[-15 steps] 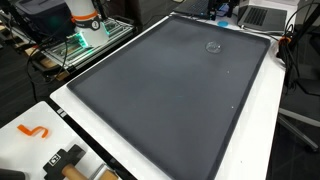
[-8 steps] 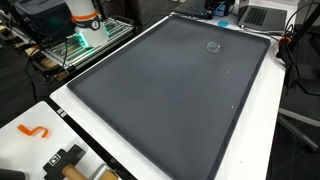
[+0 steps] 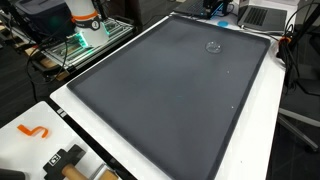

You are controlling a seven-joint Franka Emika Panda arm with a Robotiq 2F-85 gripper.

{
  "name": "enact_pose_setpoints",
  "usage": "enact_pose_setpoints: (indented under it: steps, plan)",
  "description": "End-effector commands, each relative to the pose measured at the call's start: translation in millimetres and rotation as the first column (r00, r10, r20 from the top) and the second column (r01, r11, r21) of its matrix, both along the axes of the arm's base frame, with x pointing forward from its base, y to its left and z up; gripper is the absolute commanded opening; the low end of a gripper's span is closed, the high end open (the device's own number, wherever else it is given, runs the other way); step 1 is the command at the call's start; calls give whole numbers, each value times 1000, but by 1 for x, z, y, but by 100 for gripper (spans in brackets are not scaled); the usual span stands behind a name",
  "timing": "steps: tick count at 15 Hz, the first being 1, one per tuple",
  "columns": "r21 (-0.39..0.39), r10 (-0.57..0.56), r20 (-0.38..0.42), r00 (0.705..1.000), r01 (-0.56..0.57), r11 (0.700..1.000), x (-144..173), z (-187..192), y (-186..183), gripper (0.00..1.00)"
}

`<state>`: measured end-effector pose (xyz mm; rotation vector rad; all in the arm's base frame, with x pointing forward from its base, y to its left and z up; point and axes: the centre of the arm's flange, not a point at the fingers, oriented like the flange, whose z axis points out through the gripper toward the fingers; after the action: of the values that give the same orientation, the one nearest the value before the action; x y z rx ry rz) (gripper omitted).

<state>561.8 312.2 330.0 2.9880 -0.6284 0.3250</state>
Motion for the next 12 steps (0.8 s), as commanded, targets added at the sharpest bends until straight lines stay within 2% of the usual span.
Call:
enact_pose_setpoints:
  steps: [1,6,12]
  plan:
    - [45,57,-18,998,-57,997,-11,5,-24,100]
    - [151,175,-41,984,-167,974,0,10,-56,100]
    - [233,371,-73,926,-346,909,25,5,-103,100]
